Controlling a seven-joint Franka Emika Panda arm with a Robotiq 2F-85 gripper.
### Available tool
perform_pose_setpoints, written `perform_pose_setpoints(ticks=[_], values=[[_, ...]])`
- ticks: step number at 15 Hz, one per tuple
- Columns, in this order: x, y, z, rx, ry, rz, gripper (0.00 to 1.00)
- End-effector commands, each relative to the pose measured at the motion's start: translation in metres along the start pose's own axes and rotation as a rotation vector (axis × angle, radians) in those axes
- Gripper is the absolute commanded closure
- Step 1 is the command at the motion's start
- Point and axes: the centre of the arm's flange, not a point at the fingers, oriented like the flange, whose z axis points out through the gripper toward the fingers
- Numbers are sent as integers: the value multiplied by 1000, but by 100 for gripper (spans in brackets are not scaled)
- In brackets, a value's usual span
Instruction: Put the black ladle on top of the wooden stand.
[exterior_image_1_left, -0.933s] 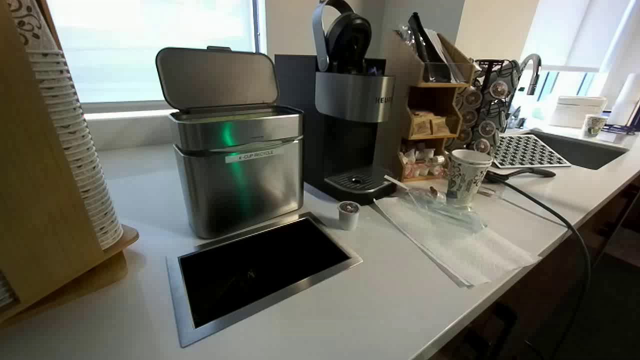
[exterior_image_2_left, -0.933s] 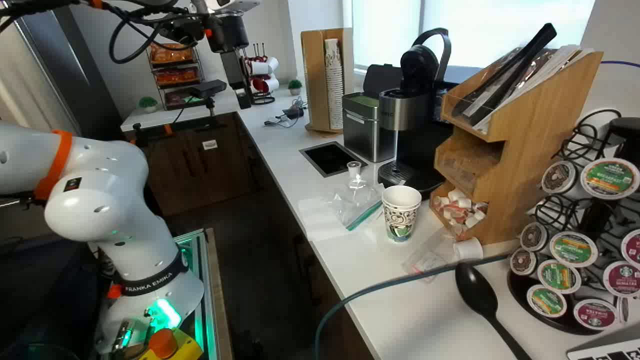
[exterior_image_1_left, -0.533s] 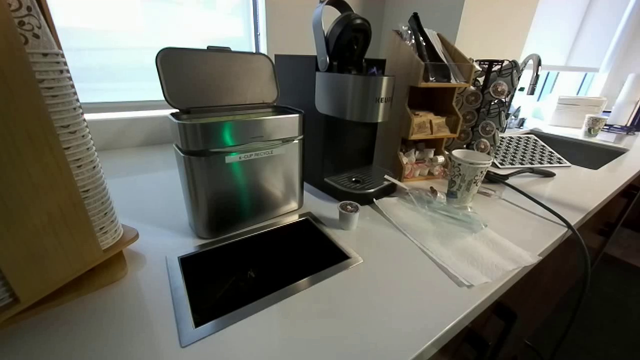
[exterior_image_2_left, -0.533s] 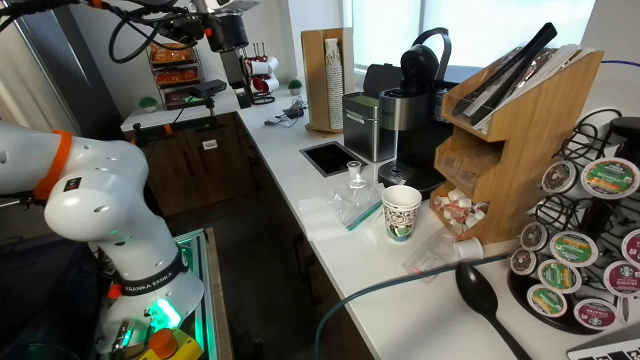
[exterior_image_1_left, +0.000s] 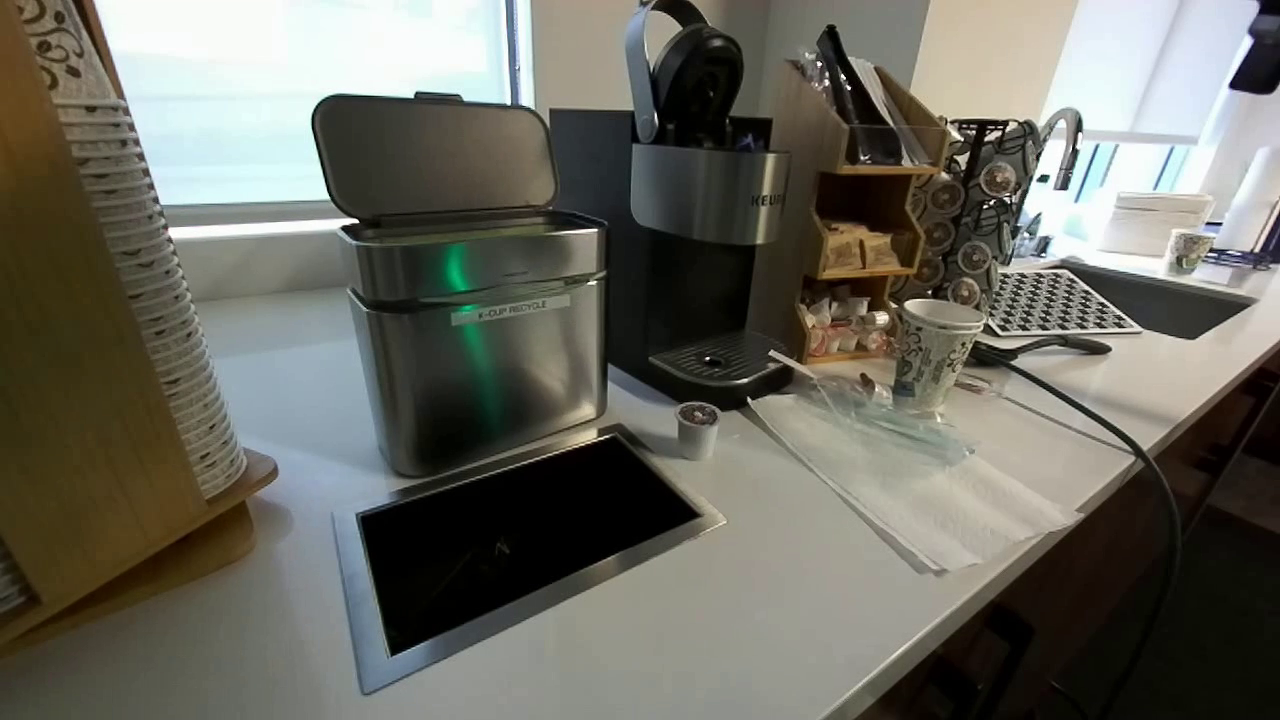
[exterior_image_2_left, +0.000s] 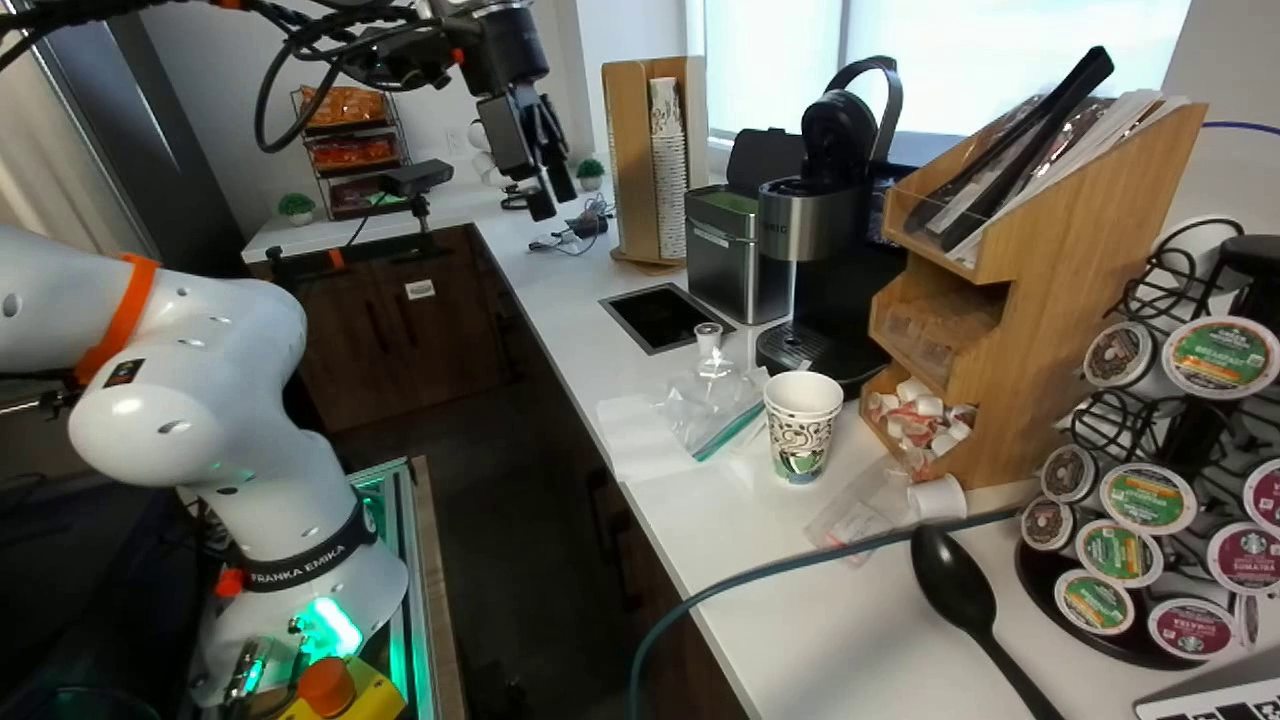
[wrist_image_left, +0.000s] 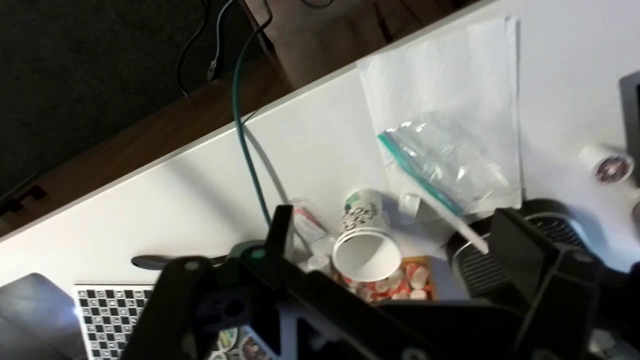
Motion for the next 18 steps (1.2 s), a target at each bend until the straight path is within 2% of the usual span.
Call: perform_pose_setpoints(ticks=[1, 5, 7, 8, 11, 12, 13, 14, 18], values=[[69, 61, 31, -5, 19, 205, 0], [127, 126, 85, -2, 28, 433, 0], [143, 154, 105, -6, -12, 536, 0], [112, 142, 89, 12, 17, 447, 0], [132, 160, 112, -6, -24, 510, 0], [122, 148, 102, -3, -21, 558, 0], [137, 143, 117, -41, -9, 669, 0], [151, 153, 143, -28, 30, 711, 0], [185, 163, 203, -18, 98, 924, 0]])
